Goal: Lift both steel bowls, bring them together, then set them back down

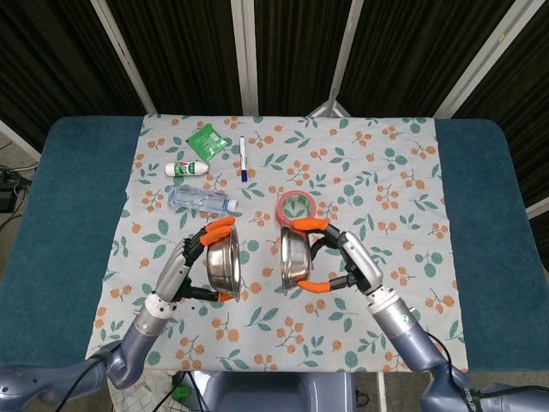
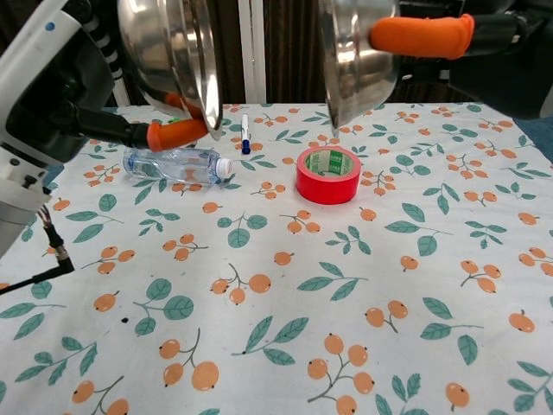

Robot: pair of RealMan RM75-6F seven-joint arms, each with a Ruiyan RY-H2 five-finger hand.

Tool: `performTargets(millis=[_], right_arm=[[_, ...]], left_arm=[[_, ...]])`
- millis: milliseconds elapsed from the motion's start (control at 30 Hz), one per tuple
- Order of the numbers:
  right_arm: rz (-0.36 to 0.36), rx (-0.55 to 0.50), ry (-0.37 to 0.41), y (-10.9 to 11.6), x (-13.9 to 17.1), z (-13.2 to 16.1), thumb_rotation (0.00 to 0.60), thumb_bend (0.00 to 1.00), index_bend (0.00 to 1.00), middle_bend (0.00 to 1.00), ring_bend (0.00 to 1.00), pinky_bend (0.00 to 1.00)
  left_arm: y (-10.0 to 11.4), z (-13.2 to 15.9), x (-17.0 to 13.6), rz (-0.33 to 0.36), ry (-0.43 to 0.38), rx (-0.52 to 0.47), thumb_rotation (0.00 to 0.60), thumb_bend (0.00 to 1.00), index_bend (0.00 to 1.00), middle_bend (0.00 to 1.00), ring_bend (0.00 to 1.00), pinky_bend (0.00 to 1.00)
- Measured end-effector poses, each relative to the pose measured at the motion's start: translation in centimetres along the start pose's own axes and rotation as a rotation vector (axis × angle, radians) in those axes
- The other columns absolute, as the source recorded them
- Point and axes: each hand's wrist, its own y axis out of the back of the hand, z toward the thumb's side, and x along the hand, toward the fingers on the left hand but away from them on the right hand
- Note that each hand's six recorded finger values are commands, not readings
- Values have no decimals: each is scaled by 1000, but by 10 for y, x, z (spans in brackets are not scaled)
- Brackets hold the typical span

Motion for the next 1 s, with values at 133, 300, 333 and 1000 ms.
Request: performTargets(millis=[133,300,333,1000], right_arm=[[-26,99,-2,22,5,-2,600,308,762,445,558,517],[-32,240,2,36,12,-4,600,308,762,445,558,517],[-29,270,4,37,13,-4,600,308,763,445,558,517],[130,1050,46,37,38,-7,600,311,767,445,558,517]], left_arm=[[18,1,-2,-5,9,68,600,84,292,211,152,333],[34,-1,-5,-52,61,172,600,75,294,213,156,340],[36,-2,-5,-64,74,193,600,74,294,214,156,340],[53,-13,-23,-403,459,615,600,72,259,218,156,350]])
